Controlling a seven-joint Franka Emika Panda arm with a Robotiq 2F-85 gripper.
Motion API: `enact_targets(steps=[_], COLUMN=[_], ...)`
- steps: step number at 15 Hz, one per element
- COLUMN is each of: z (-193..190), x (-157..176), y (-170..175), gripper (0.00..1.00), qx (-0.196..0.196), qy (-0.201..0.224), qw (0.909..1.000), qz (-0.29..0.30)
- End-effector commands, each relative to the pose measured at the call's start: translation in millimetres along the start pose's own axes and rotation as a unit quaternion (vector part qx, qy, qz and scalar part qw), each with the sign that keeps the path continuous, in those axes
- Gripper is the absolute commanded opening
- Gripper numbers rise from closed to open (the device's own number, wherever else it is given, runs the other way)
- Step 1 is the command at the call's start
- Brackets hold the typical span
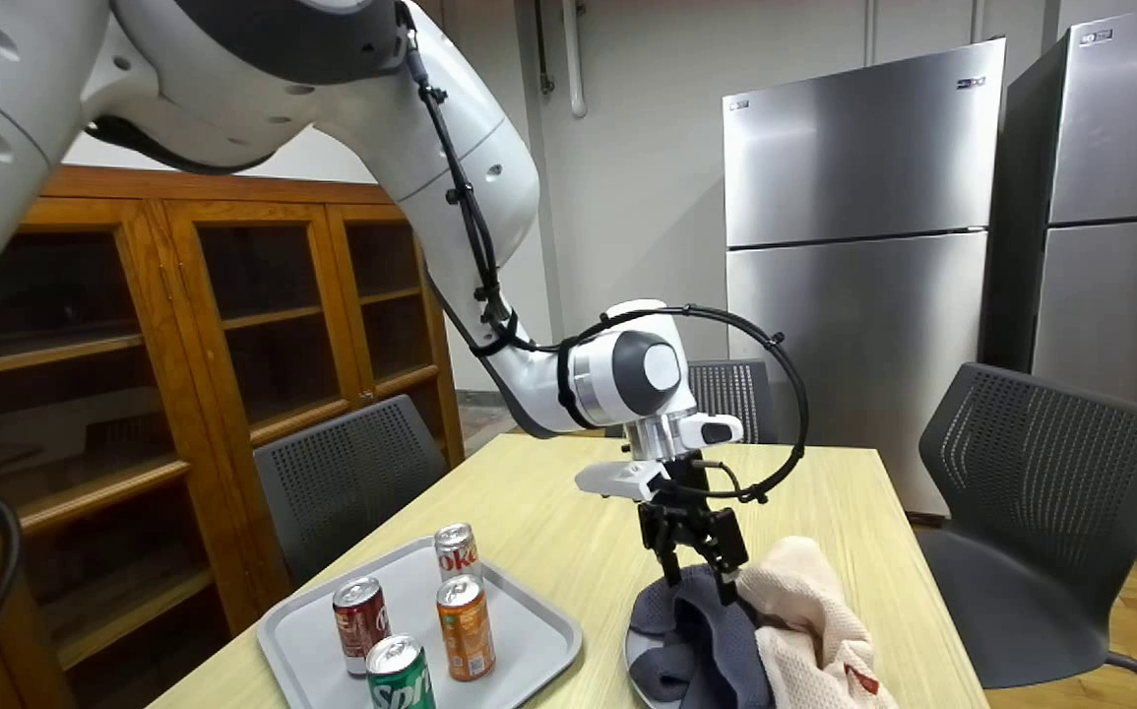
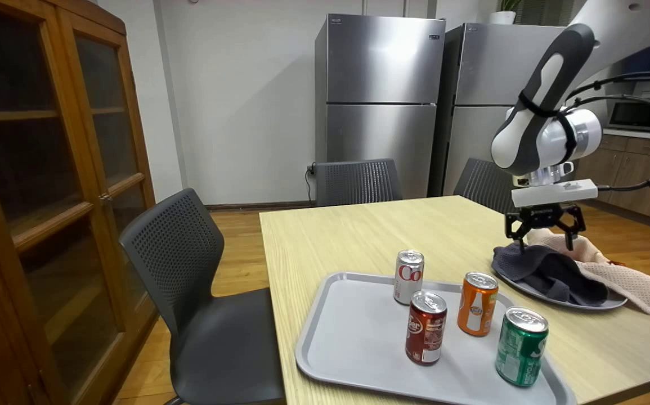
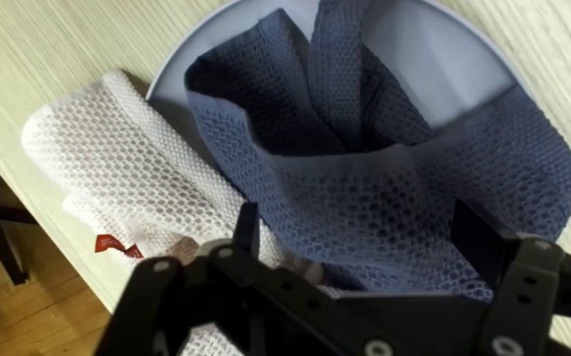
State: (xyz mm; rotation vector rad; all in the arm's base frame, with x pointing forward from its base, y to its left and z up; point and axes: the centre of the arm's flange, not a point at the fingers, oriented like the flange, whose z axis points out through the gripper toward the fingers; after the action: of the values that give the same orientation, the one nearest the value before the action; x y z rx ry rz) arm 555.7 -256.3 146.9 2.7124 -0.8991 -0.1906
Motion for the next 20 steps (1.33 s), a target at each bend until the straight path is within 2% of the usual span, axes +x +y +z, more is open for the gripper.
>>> enact_targets(steps=[1, 9, 10, 20], z=[13, 30, 32, 40], x=[26, 27, 26, 14], y=[-6, -11, -11, -10], gripper=[1.0, 1.0, 0.8, 0.03], qx=[-0.002, -0.005, -0.007, -0.012], qy=[-0.006, -0.012, -0.011, -0.02], qw=[0.9999, 0.9998, 0.9999, 0.9997], qz=[0.011, 0.012, 0.007, 0.001])
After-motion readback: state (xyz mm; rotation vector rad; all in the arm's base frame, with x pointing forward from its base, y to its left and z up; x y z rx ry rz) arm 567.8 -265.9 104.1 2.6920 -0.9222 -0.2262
